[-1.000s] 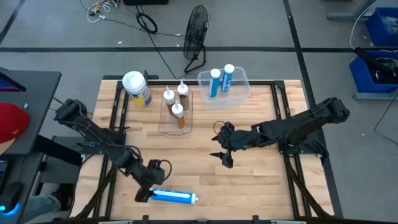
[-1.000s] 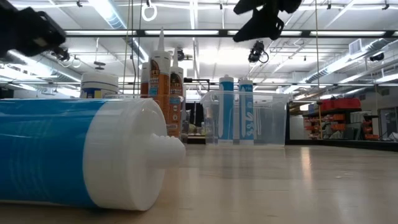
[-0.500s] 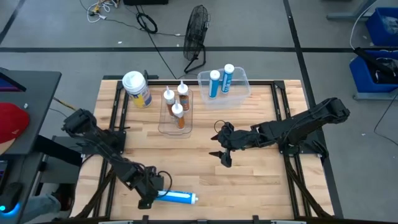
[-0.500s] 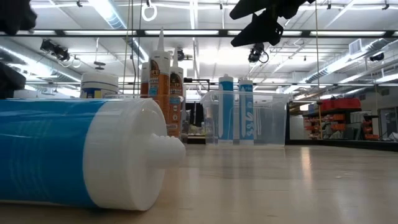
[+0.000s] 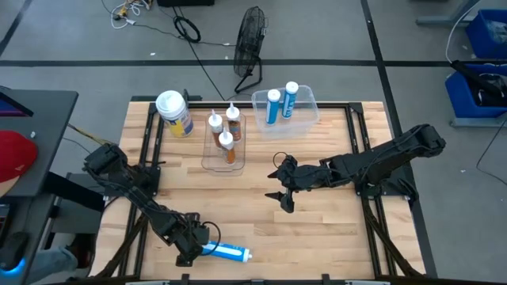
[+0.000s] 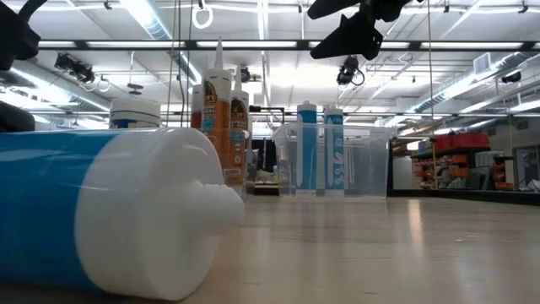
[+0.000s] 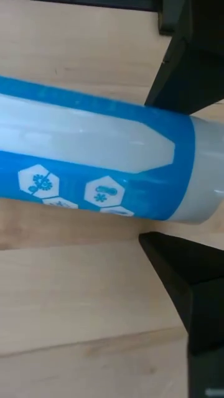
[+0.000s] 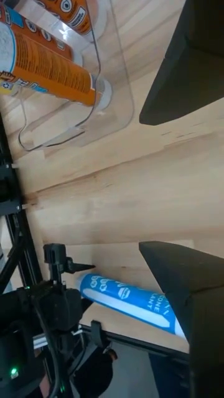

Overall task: Pick & place silicon tubes, Sealant and Lysol wipes
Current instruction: Put the blue sealant into the white bin

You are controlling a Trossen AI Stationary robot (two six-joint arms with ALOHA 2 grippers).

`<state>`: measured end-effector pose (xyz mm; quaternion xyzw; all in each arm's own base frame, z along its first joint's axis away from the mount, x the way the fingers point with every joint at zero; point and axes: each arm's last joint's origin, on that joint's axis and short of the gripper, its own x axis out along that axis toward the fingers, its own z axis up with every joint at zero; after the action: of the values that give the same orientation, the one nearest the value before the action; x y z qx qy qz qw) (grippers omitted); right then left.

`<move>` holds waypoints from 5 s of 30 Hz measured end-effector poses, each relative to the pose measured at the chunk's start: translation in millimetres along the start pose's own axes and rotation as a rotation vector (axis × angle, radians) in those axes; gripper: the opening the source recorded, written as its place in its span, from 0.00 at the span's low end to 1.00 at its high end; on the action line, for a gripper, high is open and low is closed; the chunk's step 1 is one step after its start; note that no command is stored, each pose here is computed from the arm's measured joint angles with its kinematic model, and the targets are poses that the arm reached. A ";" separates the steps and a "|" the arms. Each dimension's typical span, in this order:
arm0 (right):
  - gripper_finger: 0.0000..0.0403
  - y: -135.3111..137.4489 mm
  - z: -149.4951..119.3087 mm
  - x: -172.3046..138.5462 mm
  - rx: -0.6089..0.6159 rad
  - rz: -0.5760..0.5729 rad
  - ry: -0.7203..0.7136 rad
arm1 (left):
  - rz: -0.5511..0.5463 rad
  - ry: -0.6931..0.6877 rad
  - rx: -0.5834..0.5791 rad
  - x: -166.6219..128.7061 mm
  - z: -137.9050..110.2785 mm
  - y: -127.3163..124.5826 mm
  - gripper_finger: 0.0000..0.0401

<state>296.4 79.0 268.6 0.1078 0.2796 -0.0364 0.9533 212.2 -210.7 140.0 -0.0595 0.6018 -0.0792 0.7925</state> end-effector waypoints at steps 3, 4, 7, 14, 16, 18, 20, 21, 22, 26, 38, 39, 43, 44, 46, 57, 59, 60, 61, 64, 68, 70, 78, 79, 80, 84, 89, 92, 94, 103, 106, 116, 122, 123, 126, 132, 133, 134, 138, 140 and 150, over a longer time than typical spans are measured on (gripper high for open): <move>0.81 0.0 0.0 0.0 0.000 0.000 0.000 | 0.005 -0.001 0.002 0.3 -0.1 0.3 0.72; 0.81 0.0 0.0 0.0 0.000 0.000 0.000 | 0.006 -0.001 0.002 0.3 -0.1 0.4 0.72; 0.81 0.0 0.0 0.0 0.000 0.000 0.000 | 0.003 -0.005 0.002 -1.1 0.0 0.5 0.71; 0.81 -0.1 -0.2 0.0 -0.001 -0.001 0.003 | 0.012 -0.041 0.055 -4.7 7.3 -2.4 0.72; 0.81 -0.1 -0.2 0.0 -0.001 -0.001 0.003 | 0.019 -0.055 0.079 -6.1 9.1 -3.6 0.72; 0.81 -0.2 -0.5 0.0 -0.001 -0.002 0.005 | 0.017 -0.063 0.101 -7.4 10.6 -5.1 0.72; 0.81 -0.3 -0.6 0.0 -0.002 -0.002 0.007 | 0.018 -0.061 0.119 -7.7 10.9 -5.0 0.72; 0.81 -0.3 -0.6 0.0 -0.002 -0.003 0.007 | 0.020 -0.054 0.121 -7.6 11.0 -3.9 0.72; 0.81 -0.3 -0.6 0.0 -0.002 -0.002 0.007 | 0.021 -0.046 0.121 -7.6 11.0 -3.0 0.72; 0.81 -0.3 -0.8 0.0 -0.002 -0.003 0.008 | 0.037 -0.030 0.112 -7.3 11.9 1.2 0.71; 0.81 -0.4 -0.9 0.0 -0.003 -0.003 0.010 | 0.041 -0.030 0.119 -6.9 15.8 5.5 0.57; 0.81 -0.3 -0.9 0.0 -0.002 -0.003 0.009 | 0.041 -0.030 0.119 -6.9 15.8 5.4 0.57; 0.81 -0.3 -0.8 0.0 -0.002 -0.003 0.009 | 0.042 -0.031 0.120 -6.9 15.8 5.5 0.57; 0.81 -0.3 -0.8 0.0 0.000 -0.003 0.009 | 0.046 -0.034 0.124 -6.9 15.9 5.6 0.57; 0.81 -0.1 -0.6 0.0 0.014 0.001 0.007 | 0.057 -0.042 0.129 -6.9 15.9 5.6 0.57; 0.81 0.0 -0.2 0.0 0.018 0.003 0.004 | 0.135 -0.086 0.119 -8.0 23.0 14.7 0.57; 0.81 0.1 -0.2 0.0 0.020 0.006 0.005 | 0.163 -0.087 0.116 -10.3 25.0 15.7 0.57; 0.81 0.1 -0.4 0.0 0.019 0.007 0.008 | 0.182 -0.091 0.116 -12.1 26.2 15.6 0.57; 0.81 -0.1 -0.9 0.0 0.017 0.009 0.014 | 0.207 -0.097 0.118 -14.3 27.5 15.4 0.57; 0.81 -0.5 -2.7 -0.2 0.016 0.011 0.035 | 0.311 -0.115 0.121 -22.8 31.5 15.7 0.57; 0.81 -1.9 -6.3 -0.5 0.043 -0.002 0.073 | 0.535 -0.159 0.105 -41.7 37.5 18.2 0.56; 0.81 -3.1 -7.3 -0.5 0.061 -0.027 0.078 | 0.655 -0.188 0.096 -52.8 39.3 19.9 0.56; 0.81 -4.3 -7.8 -0.8 0.077 -0.062 0.072 | 0.852 -0.290 0.069 -80.0 43.1 17.7 0.56; 0.81 -4.3 -7.8 -0.8 0.077 -0.062 0.072 | 0.842 -0.281 0.065 -79.7 43.0 17.5 0.56; 0.81 -4.3 -7.8 -0.8 0.077 -0.062 0.072 | 0.832 -0.268 0.062 -78.9 42.4 17.7 0.56; 0.81 -4.3 -7.8 -0.8 0.077 -0.061 0.072 | 0.819 -0.243 0.053 -73.6 38.5 20.2 0.56; 0.81 -4.3 -7.7 -0.8 0.077 -0.061 0.071 | 0.790 -0.259 0.048 -71.9 33.5 13.2 0.56; 0.81 -4.3 -7.7 -0.8 0.083 -0.062 0.071 | 0.736 -0.237 0.024 -70.6 30.1 8.1 0.56; 0.81 -4.2 -7.7 -0.8 0.085 -0.062 0.070 | 0.691 -0.200 -0.001 -69.7 27.1 5.3 0.56; 0.81 -4.2 -7.5 -0.8 0.085 -0.061 0.069 | 0.541 -0.067 -0.047 -64.8 18.8 -4.9 0.56; 0.81 -4.2 -7.5 -0.8 0.085 -0.061 0.069 | 0.515 -0.021 -0.049 -55.9 16.4 -5.1 0.56; 0.81 -4.1 -7.3 -0.9 0.083 -0.060 0.067 | 0.386 -0.008 -0.082 -9.6 -3.8 15.6 0.56; 0.81 -4.1 -7.3 -0.9 0.082 -0.060 0.067 | 0.340 0.060 -0.074 -7.9 0.0 23.4 0.56; 0.81 -4.1 -7.3 -0.9 0.082 -0.060 0.067 | 0.330 0.073 -0.077 -7.7 1.2 25.0 0.57; 0.81 -4.1 -7.3 -0.9 0.082 -0.060 0.067 | 0.309 0.092 -0.099 -5.7 5.1 30.0 0.64; 0.81 -4.3 -7.3 -1.0 0.072 -0.061 0.068 | 0.223 0.116 -0.087 0.0 10.1 38.4 0.72; 0.81 -4.4 -7.3 -0.9 0.069 -0.061 0.069 | 0.220 0.117 -0.089 0.2 10.5 39.3 0.71; 0.81 -4.4 -7.3 -0.9 0.068 -0.061 0.069 | 0.219 0.116 -0.090 0.6 10.7 40.0 0.68; 0.81 -4.4 -7.2 -0.9 0.067 -0.061 0.068 | 0.225 0.112 -0.091 0.9 11.5 41.5 0.55; 0.81 -4.6 -7.2 -0.9 0.066 -0.068 0.065 | 0.235 0.105 -0.089 1.0 11.6 41.9 0.55; 0.81 -5.5 -7.2 -1.0 0.050 -0.093 0.058 | 0.315 0.030 -0.043 -3.2 12.1 36.1 0.55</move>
<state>291.1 75.3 262.2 0.1193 0.3110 -0.0843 0.9391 224.9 -174.6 139.5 0.0199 0.6169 0.0578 0.7847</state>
